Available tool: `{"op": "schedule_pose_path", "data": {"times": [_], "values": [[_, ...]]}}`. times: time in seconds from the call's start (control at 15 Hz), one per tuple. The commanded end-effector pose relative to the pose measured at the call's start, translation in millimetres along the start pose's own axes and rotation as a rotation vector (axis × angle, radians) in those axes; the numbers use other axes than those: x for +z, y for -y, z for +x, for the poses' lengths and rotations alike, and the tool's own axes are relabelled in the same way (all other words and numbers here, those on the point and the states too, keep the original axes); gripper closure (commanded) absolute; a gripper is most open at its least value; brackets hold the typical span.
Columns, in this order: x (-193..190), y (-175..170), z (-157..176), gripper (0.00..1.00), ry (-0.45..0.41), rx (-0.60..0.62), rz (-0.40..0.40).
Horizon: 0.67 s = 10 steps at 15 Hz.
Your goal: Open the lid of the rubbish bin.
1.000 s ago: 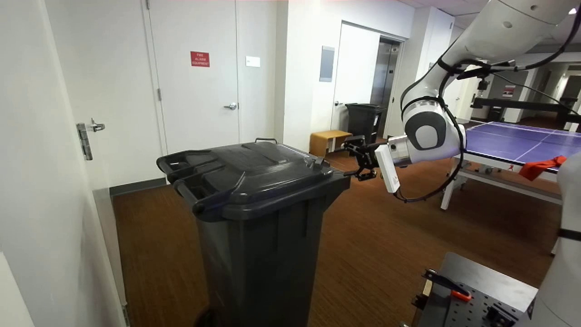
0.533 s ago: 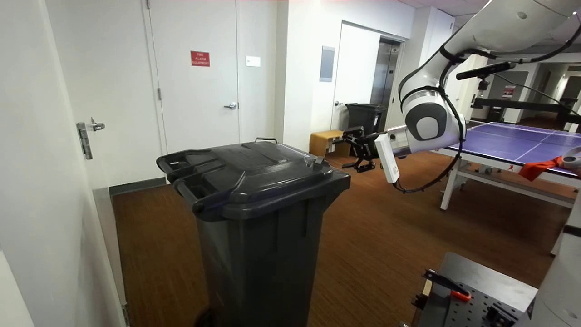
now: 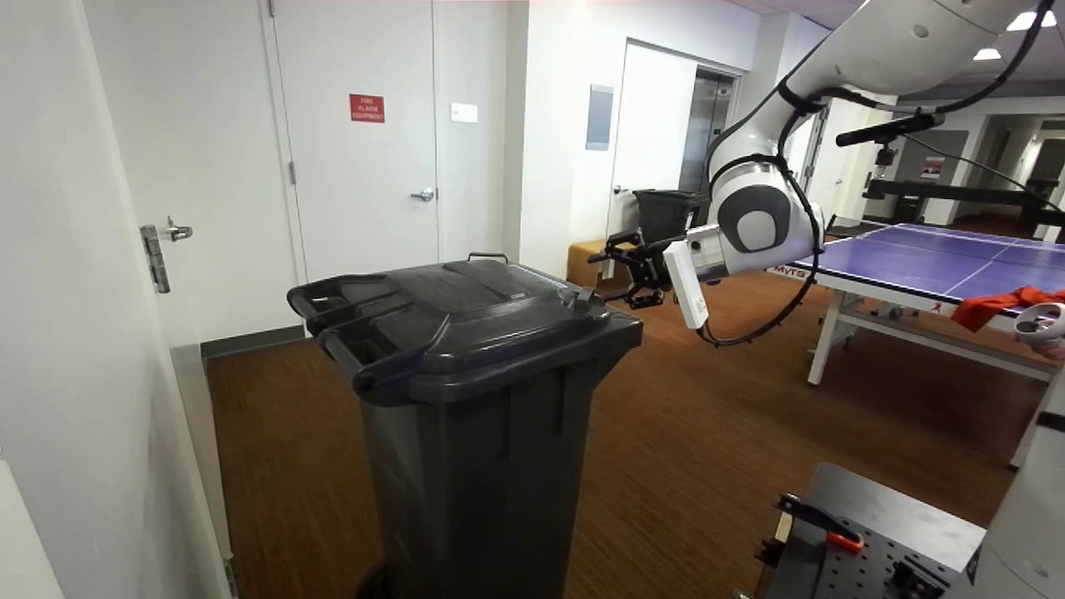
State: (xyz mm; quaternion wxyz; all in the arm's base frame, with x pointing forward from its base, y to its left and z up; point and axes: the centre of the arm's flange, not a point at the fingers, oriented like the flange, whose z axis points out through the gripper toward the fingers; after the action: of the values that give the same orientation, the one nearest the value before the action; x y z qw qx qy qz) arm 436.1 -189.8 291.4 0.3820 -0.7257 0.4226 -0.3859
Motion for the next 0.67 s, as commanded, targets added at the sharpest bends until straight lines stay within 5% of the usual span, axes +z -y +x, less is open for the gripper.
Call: {"op": "schedule_pose_path", "data": {"times": [0.0,0.6], "values": [[28,-2,1,0.16,0.005,0.013,-0.015],[39,-16,20,0.25,-0.076,0.106,0.014]]}}
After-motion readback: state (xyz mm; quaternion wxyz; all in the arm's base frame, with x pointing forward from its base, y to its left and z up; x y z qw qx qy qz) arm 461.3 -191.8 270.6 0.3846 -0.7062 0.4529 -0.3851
